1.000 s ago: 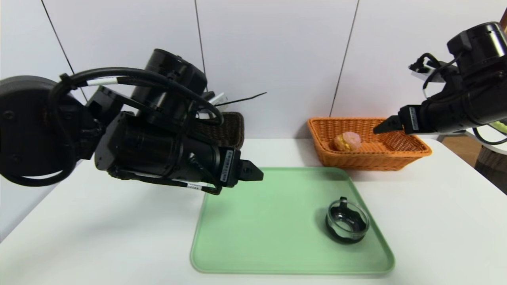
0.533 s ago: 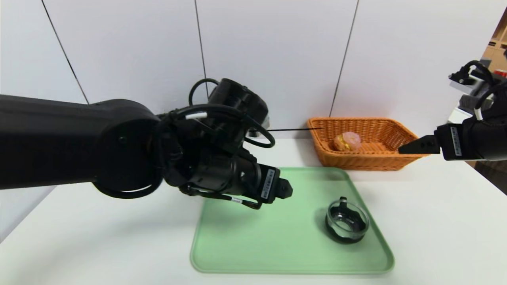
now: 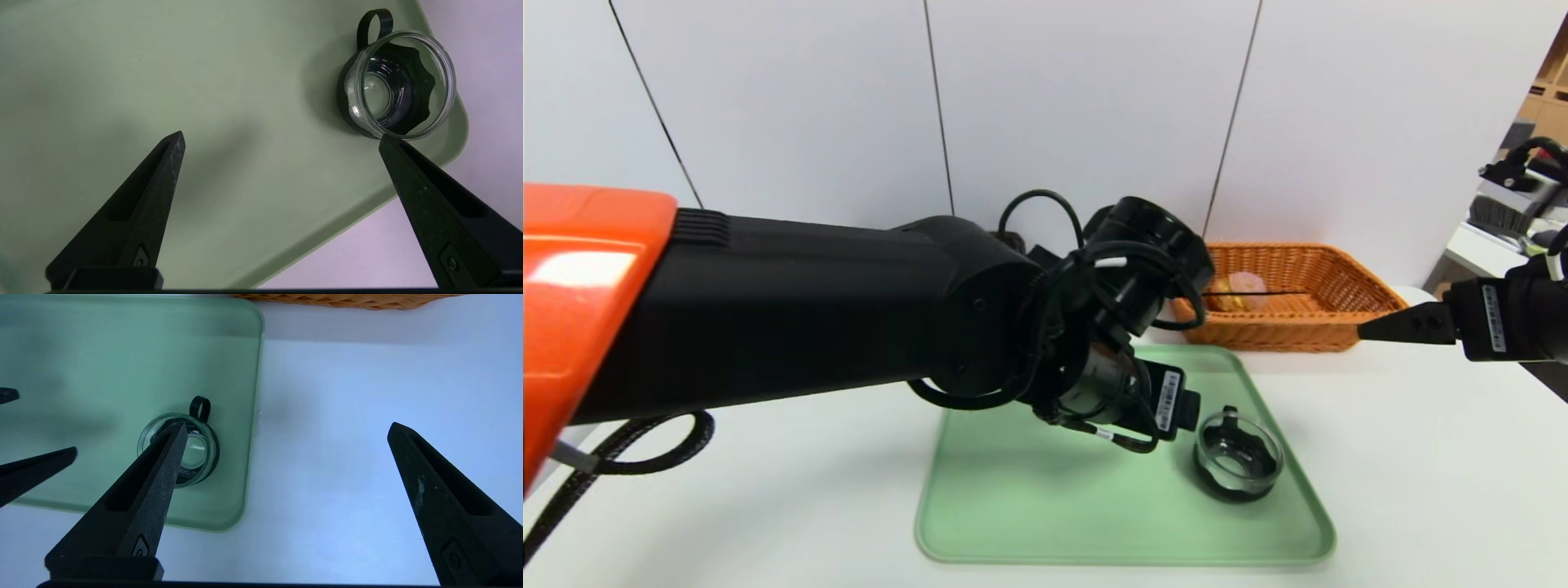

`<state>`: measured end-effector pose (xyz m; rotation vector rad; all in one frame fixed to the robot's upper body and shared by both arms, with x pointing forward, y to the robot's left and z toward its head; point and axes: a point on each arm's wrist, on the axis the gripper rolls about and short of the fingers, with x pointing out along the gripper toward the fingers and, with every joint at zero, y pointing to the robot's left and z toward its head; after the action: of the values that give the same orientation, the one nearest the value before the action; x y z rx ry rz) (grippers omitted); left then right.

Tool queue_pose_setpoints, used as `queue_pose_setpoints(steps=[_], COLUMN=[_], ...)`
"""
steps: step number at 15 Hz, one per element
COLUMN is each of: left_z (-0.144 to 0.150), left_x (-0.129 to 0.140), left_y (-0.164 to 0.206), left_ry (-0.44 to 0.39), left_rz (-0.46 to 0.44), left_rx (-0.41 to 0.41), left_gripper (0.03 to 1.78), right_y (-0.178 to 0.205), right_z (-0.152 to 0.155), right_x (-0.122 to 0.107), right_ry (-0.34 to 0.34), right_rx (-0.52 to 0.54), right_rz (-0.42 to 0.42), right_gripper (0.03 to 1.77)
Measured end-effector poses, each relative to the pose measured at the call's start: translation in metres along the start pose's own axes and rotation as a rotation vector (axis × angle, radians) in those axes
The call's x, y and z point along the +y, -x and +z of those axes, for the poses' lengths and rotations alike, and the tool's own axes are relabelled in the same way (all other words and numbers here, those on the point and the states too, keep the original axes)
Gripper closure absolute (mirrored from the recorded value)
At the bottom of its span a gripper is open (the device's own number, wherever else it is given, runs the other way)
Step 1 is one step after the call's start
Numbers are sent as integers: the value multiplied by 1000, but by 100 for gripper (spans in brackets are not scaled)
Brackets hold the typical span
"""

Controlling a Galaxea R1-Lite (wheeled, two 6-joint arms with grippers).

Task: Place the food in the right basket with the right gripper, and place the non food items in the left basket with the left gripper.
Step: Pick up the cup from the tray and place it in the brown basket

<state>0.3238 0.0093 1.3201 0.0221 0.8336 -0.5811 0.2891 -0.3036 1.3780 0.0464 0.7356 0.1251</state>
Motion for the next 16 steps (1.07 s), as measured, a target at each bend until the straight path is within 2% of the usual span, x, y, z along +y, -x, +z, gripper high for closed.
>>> queue_pose_setpoints(steps=[3,5,8,16], left_z=[6,6,2,-7], left_x=[-14,-19,-22,-36], left_y=[-13,-25,-39,-54], left_ry=[21,29,24,-6], left_rz=[10,50,64,39], left_rx=[21,38,51,43], left_gripper=[12,12,12,12], right_y=[2,3,2,2], right_z=[-2,-4,-5,-6], right_x=[0,0,0,1], right_ry=[-32,-36,-39,-36], right_rx=[-2,-1,2,5], right_rz=[1,3,4,7], right_gripper=[11,11,11,10])
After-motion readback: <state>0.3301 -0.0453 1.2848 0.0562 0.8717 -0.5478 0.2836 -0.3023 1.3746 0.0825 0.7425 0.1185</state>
